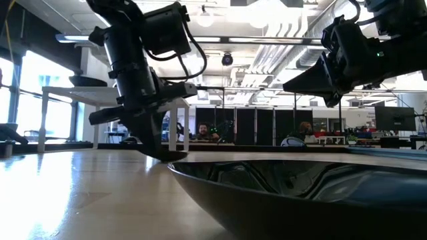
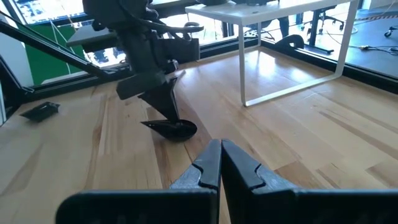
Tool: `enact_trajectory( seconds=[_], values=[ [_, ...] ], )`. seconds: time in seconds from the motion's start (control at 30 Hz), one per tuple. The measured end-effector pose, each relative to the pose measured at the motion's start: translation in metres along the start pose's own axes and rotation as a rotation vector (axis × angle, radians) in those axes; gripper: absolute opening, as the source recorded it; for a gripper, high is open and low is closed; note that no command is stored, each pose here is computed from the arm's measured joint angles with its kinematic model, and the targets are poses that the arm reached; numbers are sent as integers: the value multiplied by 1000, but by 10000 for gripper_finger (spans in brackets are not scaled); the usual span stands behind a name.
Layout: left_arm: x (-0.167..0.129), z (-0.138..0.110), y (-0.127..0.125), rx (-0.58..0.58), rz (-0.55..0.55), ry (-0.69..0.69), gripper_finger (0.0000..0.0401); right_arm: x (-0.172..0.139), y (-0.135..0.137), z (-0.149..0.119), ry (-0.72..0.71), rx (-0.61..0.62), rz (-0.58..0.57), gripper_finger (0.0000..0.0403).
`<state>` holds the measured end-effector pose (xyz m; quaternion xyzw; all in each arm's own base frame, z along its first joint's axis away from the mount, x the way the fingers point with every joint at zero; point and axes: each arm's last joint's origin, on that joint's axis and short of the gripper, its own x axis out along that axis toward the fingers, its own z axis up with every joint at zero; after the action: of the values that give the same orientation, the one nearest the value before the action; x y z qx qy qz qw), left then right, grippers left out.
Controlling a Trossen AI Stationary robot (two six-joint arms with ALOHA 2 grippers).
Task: Pick & Place Mini shaped plates
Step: Stack the bottom black drop shaped plate on top of the stacked black drop shaped plates on the shelf
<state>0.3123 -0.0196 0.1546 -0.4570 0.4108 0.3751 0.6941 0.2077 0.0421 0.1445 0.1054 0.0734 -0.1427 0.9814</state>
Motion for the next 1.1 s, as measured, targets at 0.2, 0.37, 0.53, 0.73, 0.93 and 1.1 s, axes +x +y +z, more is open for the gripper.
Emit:
enact_trajectory(
  seconds=[0.2, 0.37, 0.53, 0.73, 0.93, 1.1],
  values=[
    [-12, 2, 1, 15, -10, -7, 1, 0, 0, 0, 0, 0, 1, 0],
    [-35, 5, 2, 42, -62, 1, 0, 0, 0, 0, 1, 0, 2, 0],
    [-72, 13, 9, 55, -123, -29, 0, 0, 0, 0, 3, -1, 7, 0],
    [-126, 27, 31, 27, -202, -130, 0, 0, 1, 0, -4, 3, 4, 0],
    [-169, 50, 67, -75, -219, -273, 0, 0, 1, 1, -12, 8, 9, 0],
    [-187, 67, 96, -148, -181, -352, 0, 0, 1, 1, -11, 9, 9, 0]
  ],
)
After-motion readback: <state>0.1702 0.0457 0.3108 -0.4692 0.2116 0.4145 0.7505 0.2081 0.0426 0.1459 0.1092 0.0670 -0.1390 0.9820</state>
